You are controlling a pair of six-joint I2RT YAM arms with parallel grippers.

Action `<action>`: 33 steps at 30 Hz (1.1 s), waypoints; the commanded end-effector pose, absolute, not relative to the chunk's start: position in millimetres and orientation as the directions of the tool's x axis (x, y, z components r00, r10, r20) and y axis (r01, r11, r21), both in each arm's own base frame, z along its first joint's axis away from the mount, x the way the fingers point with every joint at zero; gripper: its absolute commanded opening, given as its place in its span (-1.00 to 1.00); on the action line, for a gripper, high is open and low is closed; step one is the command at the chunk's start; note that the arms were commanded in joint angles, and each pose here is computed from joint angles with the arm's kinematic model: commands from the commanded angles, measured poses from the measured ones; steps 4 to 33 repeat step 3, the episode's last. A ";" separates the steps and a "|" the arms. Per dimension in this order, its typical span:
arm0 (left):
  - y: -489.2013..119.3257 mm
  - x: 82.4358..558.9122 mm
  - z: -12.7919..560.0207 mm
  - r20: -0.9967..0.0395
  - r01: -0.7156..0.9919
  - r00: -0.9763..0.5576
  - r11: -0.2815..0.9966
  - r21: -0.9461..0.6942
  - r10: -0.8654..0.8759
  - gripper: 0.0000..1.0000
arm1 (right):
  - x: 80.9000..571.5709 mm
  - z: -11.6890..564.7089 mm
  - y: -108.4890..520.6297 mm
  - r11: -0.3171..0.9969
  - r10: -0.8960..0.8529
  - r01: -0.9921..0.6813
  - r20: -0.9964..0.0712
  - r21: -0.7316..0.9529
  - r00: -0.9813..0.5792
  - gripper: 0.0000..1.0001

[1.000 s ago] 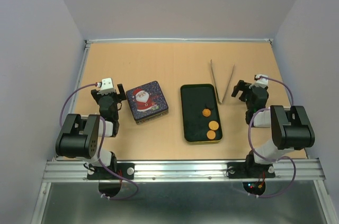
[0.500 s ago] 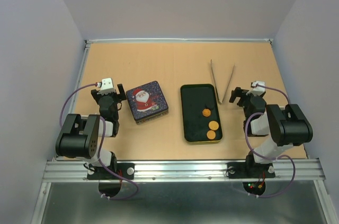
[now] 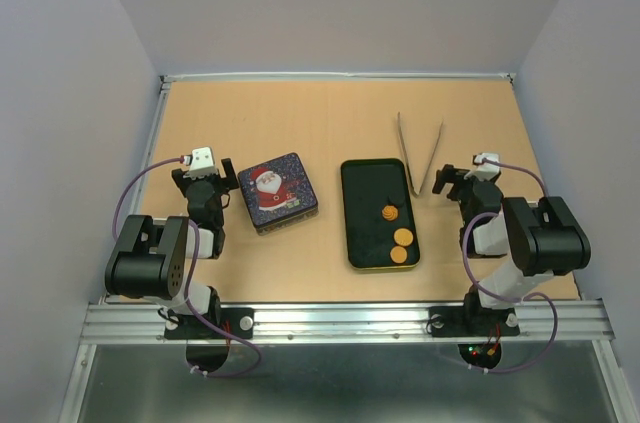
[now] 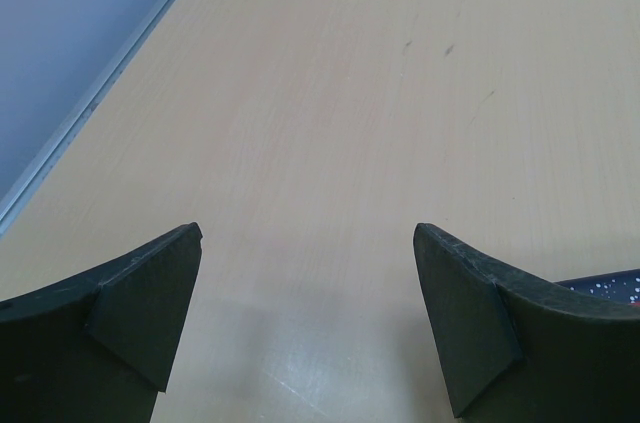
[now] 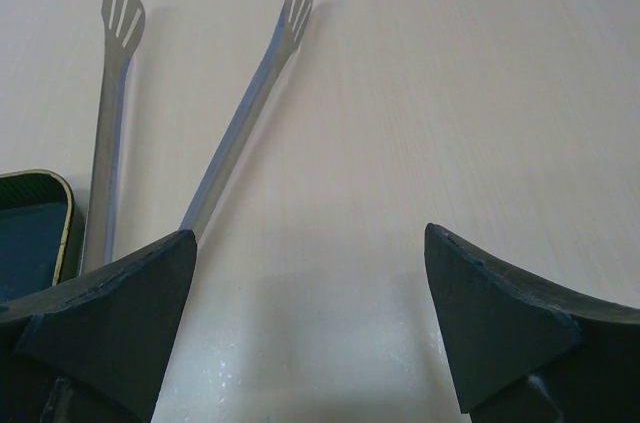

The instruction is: Pack the cookies

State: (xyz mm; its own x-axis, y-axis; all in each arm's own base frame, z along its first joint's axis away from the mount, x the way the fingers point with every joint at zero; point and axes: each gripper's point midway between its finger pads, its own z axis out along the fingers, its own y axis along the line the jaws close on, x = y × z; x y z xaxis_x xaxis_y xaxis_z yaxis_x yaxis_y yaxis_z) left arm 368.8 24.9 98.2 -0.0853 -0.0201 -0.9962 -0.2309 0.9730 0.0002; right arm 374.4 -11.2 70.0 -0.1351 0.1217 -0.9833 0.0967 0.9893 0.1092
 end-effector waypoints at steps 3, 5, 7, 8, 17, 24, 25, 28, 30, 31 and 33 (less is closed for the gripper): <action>24.6 378.5 175.8 -0.978 -0.221 0.209 0.973 -0.070 -0.023 0.97 | 381.8 92.5 -7.2 0.994 0.094 0.066 -0.994 0.090 -0.052 1.00; 24.6 378.5 175.8 -0.978 -0.221 0.209 0.973 -0.070 -0.023 0.97 | 381.8 92.5 -7.2 0.994 0.094 0.066 -0.994 0.090 -0.052 1.00; 24.6 378.5 175.8 -0.978 -0.221 0.209 0.973 -0.070 -0.023 0.97 | 381.8 92.5 -7.2 0.994 0.094 0.066 -0.994 0.090 -0.052 1.00; 24.6 378.5 175.8 -0.978 -0.221 0.209 0.973 -0.070 -0.023 0.97 | 381.8 92.5 -7.2 0.994 0.094 0.066 -0.994 0.090 -0.052 1.00; 24.6 378.5 175.8 -0.978 -0.221 0.209 0.973 -0.070 -0.023 0.97 | 381.8 92.5 -7.2 0.994 0.094 0.066 -0.994 0.090 -0.052 1.00; 24.6 378.5 175.8 -0.978 -0.221 0.209 0.973 -0.070 -0.023 0.97 | 381.8 92.5 -7.2 0.994 0.094 0.066 -0.994 0.090 -0.052 1.00; 24.6 378.5 175.8 -0.978 -0.221 0.209 0.973 -0.070 -0.023 0.97 | 381.8 92.5 -7.2 0.994 0.094 0.066 -0.994 0.090 -0.052 1.00; 24.6 378.5 175.8 -0.978 -0.221 0.209 0.973 -0.070 -0.023 0.97 | 381.8 92.5 -7.2 0.994 0.094 0.066 -0.994 0.090 -0.052 1.00; 24.6 378.5 175.8 -0.978 -0.221 0.209 0.973 -0.070 -0.023 0.97 | 381.8 92.5 -7.2 0.994 0.094 0.066 -0.994 0.090 -0.052 1.00; 24.6 378.5 175.8 -0.978 -0.221 0.209 0.973 -0.070 -0.023 0.97 | 381.8 92.5 -7.2 0.994 0.094 0.066 -0.994 0.090 -0.052 1.00; 24.6 378.5 175.8 -0.978 -0.221 0.209 0.973 -0.070 -0.023 0.97 | 381.8 92.5 -7.2 0.994 0.094 0.066 -0.994 0.090 -0.052 1.00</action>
